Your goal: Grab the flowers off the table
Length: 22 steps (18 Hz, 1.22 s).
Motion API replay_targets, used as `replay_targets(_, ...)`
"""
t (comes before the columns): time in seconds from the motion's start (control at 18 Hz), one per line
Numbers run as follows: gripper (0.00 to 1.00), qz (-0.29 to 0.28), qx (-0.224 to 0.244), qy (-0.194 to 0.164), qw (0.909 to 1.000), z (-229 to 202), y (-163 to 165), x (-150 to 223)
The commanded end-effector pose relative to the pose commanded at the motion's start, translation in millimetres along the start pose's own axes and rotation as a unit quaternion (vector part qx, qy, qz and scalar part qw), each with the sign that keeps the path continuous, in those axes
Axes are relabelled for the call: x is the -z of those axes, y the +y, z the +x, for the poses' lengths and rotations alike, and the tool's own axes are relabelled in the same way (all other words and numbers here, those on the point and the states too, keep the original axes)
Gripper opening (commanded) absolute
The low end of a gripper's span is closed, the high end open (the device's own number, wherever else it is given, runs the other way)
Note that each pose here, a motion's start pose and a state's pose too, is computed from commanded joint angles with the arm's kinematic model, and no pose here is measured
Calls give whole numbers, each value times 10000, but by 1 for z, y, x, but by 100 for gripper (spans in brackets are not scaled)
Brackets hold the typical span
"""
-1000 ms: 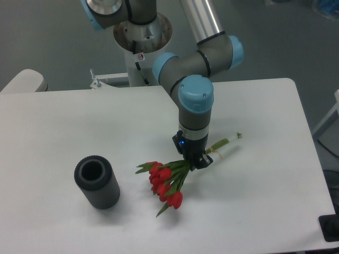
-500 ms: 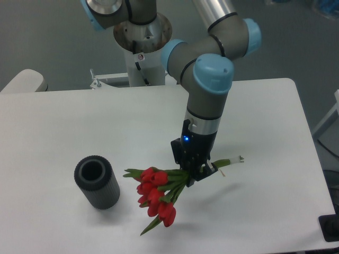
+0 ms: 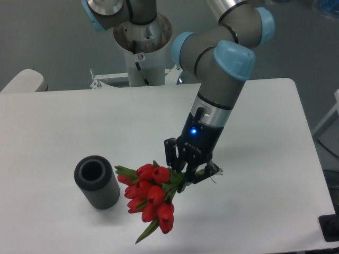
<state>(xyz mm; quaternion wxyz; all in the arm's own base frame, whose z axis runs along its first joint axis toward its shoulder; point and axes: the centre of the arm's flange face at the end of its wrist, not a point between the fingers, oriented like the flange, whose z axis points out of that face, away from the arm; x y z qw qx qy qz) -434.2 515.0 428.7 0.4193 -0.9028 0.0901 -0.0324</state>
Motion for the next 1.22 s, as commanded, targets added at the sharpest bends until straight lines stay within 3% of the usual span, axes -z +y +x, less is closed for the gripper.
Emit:
replay_targets(0.33, 25, 245, 355, 23, 9991, -10, -5, 7)
replay_targets(1.22, 25, 297, 406, 3, 9987, -15, -1, 12)
